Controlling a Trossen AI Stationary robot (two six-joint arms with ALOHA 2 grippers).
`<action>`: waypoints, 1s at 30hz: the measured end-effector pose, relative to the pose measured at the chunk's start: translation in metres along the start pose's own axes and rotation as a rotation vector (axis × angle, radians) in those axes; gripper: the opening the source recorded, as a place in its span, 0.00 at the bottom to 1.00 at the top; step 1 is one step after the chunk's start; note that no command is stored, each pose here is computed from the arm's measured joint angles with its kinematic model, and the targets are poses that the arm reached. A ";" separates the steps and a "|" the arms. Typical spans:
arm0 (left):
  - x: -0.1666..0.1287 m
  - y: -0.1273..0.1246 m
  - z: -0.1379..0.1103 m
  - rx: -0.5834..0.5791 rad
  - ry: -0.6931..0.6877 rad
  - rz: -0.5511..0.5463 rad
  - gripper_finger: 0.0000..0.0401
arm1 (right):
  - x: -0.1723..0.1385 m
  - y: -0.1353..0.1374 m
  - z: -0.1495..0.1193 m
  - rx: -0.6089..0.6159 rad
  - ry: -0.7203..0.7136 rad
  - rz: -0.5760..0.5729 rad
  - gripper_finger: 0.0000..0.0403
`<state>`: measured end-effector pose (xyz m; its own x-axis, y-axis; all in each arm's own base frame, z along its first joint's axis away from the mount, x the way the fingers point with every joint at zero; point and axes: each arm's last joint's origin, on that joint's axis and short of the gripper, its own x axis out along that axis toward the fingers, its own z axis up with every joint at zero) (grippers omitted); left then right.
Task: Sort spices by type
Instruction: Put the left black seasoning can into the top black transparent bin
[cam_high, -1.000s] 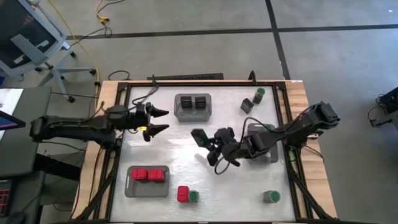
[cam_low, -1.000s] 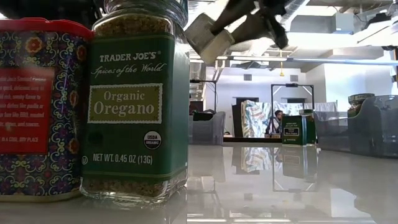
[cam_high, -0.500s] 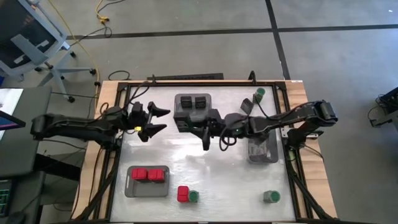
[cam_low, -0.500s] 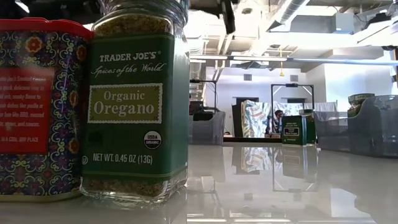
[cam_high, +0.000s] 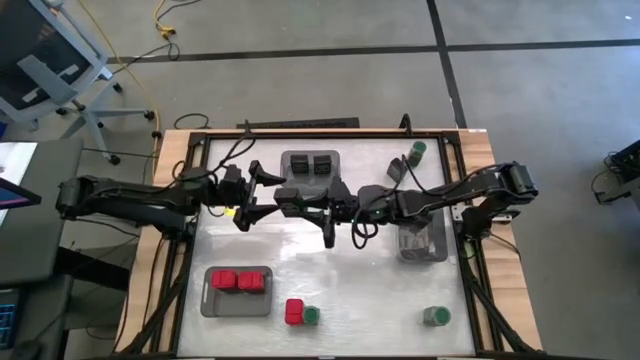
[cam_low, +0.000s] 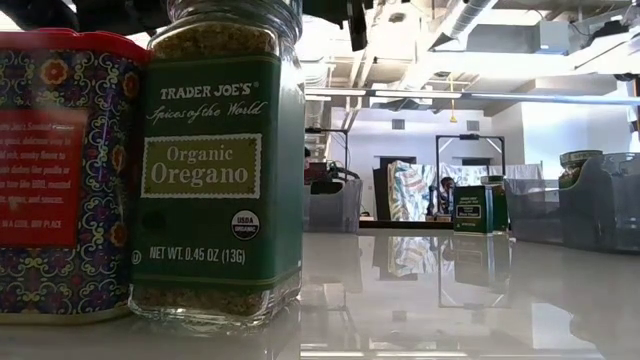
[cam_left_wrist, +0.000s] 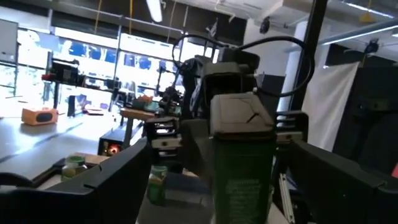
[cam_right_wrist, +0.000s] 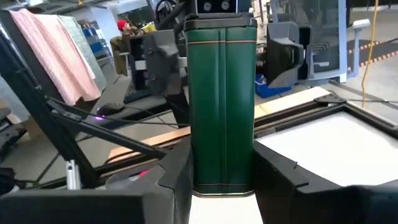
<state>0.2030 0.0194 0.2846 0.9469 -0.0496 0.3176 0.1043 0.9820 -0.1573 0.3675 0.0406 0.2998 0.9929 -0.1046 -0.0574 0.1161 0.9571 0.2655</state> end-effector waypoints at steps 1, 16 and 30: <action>0.002 0.000 0.000 -0.002 0.003 0.001 0.89 | 0.000 0.000 0.000 -0.003 0.000 0.000 0.39; 0.010 0.002 0.001 -0.044 0.017 0.005 0.80 | 0.002 -0.013 0.001 -0.008 0.017 -0.042 0.39; 0.011 0.003 -0.001 -0.060 0.011 0.048 0.63 | 0.003 -0.015 0.001 -0.008 0.019 -0.047 0.39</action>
<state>0.2144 0.0221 0.2872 0.9544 -0.0049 0.2984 0.0763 0.9707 -0.2279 0.3683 0.0258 0.2971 0.9856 -0.1442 -0.0884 0.1623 0.9535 0.2540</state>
